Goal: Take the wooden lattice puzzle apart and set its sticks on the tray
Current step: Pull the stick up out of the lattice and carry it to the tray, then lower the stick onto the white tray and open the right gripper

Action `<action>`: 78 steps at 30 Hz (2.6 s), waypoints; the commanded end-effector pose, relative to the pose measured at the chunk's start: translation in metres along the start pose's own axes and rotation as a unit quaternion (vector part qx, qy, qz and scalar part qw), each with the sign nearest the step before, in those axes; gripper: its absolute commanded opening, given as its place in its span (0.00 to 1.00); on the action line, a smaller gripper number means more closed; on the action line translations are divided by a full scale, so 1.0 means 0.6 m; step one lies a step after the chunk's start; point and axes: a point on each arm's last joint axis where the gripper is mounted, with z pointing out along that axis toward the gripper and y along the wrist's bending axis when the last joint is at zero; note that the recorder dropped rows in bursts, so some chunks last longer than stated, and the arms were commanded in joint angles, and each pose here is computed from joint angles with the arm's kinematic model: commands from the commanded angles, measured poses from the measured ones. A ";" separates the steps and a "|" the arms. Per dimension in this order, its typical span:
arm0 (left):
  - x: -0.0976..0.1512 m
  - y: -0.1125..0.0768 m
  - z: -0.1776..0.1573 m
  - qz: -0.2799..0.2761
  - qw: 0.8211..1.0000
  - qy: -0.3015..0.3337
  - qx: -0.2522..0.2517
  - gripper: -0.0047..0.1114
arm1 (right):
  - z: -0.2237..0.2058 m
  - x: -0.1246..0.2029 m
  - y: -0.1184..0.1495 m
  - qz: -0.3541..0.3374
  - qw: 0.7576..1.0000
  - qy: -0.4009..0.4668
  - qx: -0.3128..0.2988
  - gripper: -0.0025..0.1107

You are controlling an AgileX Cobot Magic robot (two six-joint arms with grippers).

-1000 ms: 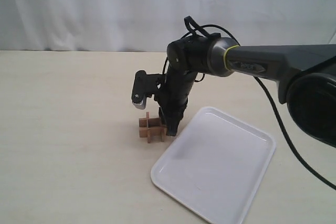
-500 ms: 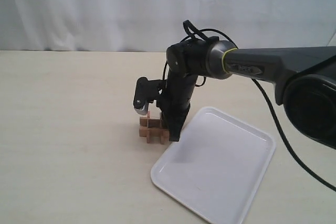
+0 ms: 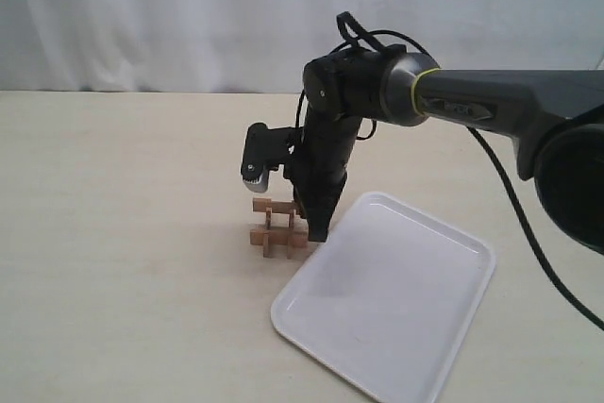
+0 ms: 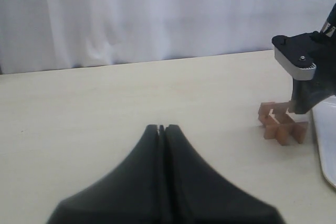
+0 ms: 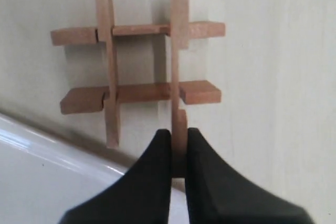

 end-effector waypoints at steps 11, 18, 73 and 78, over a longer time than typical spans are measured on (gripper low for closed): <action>0.000 0.000 0.000 -0.001 1.000 -0.004 0.000 0.04 | -0.242 0.025 0.029 0.103 0.994 -0.025 0.017 0.06; 0.000 0.000 0.000 -0.001 1.000 -0.004 0.000 0.04 | -0.373 0.054 0.066 0.194 0.975 -0.085 0.072 0.06; 0.000 0.000 0.000 -0.001 1.000 -0.004 0.000 0.04 | -0.030 0.226 0.134 0.411 0.910 0.053 0.008 0.06; 0.000 0.000 0.000 -0.001 1.000 -0.004 0.000 0.04 | -0.006 0.232 0.126 0.407 0.912 0.057 -0.004 0.06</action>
